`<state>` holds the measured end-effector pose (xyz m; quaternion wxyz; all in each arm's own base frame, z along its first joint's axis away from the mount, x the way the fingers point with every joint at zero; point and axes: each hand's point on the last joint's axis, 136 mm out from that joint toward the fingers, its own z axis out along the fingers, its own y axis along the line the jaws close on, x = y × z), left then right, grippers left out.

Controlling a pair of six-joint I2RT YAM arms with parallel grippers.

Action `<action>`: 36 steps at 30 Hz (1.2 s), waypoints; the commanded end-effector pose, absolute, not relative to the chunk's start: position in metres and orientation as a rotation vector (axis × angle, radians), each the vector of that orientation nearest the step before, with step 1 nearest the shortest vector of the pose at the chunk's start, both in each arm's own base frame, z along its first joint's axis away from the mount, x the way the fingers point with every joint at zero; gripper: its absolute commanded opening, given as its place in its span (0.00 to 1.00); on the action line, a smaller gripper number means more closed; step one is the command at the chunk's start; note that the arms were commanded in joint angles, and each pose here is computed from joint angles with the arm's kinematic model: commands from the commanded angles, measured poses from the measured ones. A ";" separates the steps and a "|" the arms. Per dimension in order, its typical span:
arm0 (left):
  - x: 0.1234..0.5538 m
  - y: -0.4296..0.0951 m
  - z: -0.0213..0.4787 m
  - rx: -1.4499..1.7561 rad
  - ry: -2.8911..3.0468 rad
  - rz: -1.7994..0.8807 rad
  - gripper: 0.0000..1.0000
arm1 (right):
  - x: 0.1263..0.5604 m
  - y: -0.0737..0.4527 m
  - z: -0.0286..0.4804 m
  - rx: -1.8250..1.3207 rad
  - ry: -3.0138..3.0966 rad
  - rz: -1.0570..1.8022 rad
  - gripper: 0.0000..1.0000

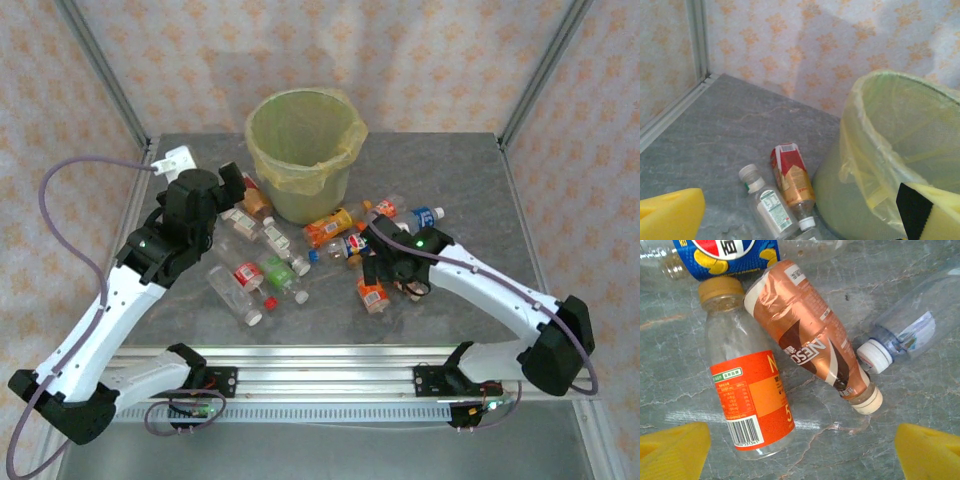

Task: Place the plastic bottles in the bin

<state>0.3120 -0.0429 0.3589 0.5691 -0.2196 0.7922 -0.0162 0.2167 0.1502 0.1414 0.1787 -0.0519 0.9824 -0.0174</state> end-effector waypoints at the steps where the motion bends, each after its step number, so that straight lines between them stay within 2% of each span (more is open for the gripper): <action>1: 0.299 -0.024 0.341 -0.597 1.875 0.032 1.00 | 0.215 0.156 0.144 -0.178 2.787 -0.052 0.91; 10: 0.303 -0.022 0.335 -0.616 1.867 0.055 1.00 | 0.215 0.190 0.116 -0.259 2.858 0.015 0.76; 36: 0.299 -0.008 0.328 -0.639 1.869 0.173 1.00 | 0.223 0.200 0.047 -0.312 2.940 -0.099 0.76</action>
